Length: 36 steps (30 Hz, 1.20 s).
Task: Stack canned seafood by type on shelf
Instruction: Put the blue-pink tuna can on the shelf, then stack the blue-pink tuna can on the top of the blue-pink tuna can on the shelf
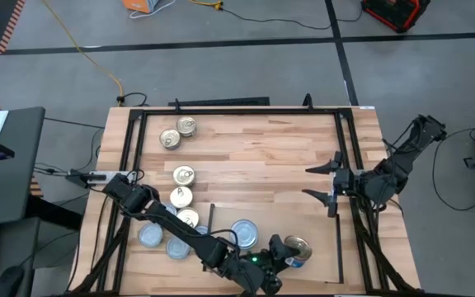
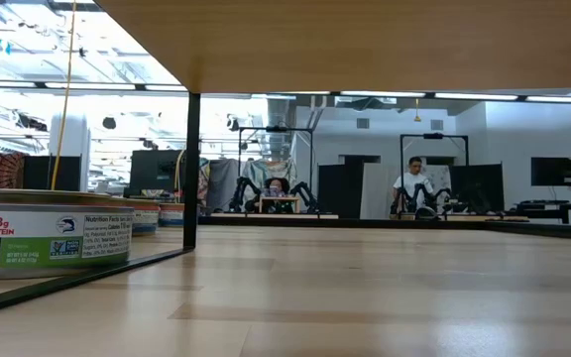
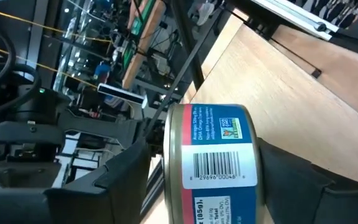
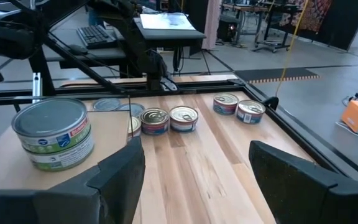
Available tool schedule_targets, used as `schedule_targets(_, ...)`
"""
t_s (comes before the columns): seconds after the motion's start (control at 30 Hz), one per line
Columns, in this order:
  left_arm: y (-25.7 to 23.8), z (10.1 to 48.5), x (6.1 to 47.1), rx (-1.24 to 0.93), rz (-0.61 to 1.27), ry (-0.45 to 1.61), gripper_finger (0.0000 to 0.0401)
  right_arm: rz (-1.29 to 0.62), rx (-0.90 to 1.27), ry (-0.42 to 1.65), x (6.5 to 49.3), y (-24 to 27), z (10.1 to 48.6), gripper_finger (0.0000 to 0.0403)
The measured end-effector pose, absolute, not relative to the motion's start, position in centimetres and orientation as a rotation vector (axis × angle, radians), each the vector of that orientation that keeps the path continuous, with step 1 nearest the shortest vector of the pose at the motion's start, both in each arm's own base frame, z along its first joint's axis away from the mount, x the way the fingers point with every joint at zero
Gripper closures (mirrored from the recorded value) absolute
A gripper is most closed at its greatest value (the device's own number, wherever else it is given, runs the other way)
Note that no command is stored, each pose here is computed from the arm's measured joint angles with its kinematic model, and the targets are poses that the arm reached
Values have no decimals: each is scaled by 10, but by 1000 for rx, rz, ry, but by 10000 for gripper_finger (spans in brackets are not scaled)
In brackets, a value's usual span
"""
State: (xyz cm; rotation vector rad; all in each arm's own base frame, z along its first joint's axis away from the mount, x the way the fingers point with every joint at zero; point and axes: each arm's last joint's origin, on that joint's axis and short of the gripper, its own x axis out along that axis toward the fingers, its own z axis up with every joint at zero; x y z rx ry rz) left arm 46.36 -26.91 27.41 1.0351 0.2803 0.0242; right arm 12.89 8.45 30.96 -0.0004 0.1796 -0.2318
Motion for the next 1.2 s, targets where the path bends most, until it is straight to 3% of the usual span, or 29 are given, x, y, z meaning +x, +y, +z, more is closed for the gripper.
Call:
schedule_targets(0.7, -281, 287, 456, 836, -57, 182, 126, -233, 0, 180, 129, 84, 310, 85)
schedule_targets(0.97, -284, 347, 431, 656, -95, -4, 126, -233, 0, 180, 129, 84, 310, 85)
schedule_targets(1.2, -257, 393, 391, 576, -35, 163, 126, -233, -1, 180, 129, 84, 310, 85)
